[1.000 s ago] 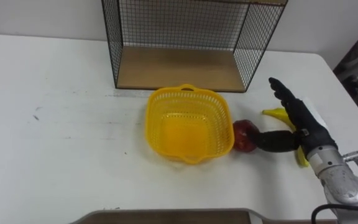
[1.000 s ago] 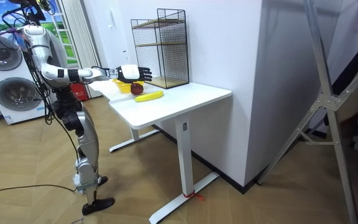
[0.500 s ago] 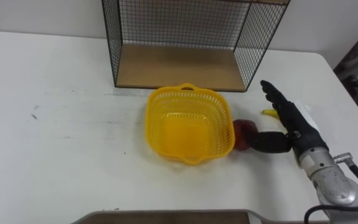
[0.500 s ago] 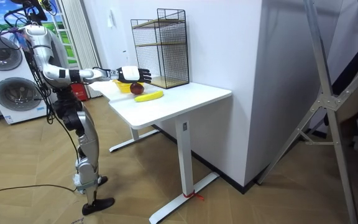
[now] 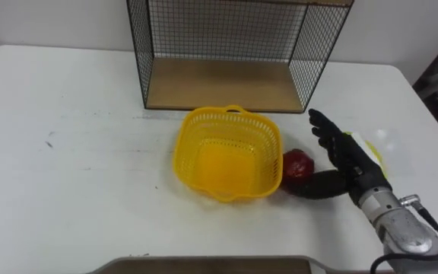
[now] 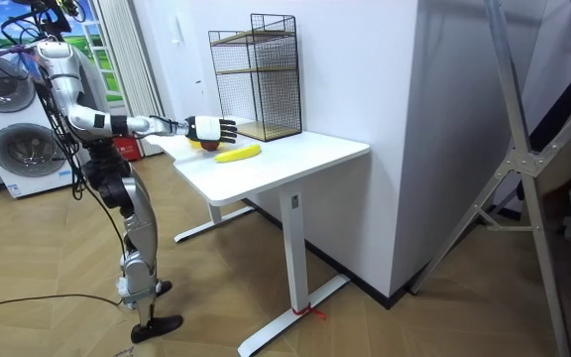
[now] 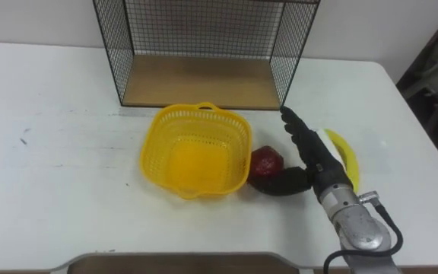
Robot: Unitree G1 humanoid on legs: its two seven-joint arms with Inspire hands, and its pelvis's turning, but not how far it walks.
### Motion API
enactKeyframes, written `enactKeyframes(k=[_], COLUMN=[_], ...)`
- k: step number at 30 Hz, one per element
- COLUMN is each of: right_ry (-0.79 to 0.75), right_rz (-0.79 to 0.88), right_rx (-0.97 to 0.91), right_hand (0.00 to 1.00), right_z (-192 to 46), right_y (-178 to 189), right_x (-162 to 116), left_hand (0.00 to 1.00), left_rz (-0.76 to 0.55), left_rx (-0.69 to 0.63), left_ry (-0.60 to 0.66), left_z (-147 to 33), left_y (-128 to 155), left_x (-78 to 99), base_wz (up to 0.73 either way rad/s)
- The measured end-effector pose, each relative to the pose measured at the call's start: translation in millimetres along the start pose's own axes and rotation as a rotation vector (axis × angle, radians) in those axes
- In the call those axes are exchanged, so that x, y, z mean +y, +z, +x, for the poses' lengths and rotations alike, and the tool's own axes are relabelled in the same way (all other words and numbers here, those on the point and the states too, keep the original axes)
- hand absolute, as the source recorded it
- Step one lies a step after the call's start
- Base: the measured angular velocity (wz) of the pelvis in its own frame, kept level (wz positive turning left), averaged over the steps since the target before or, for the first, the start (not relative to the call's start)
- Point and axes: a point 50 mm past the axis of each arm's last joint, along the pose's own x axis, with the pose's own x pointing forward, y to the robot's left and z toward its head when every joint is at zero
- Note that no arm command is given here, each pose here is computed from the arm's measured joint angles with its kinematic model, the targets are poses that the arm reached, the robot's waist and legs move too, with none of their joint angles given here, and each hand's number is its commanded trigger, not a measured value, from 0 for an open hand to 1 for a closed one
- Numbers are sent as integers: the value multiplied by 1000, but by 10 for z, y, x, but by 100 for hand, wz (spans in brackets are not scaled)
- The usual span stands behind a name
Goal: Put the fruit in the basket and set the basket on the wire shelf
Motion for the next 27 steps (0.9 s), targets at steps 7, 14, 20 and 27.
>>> enactKeyframes(k=[7, 14, 20, 27], right_ry=[10, 14, 19, 34], right_rz=[99, 113, 105, 16], right_rx=[36, 33, 40, 55], right_hand=[0, 0, 0, 0], right_z=[-11, -11, -7, 6], right_y=[-121, -120, -135, -131], right_x=[-6, -1, 14, 28], left_hand=[0, 0, 0, 0], left_rz=[0, 0, 0, 0], left_rx=[-8, -11, -21, -6], left_ry=[1, 2, 5, 6], left_z=[5, 8, 15, 15], left_y=[30, 45, 89, 72], left_x=[6, 8, 16, 21], base_wz=[10, 0, 0, 0])
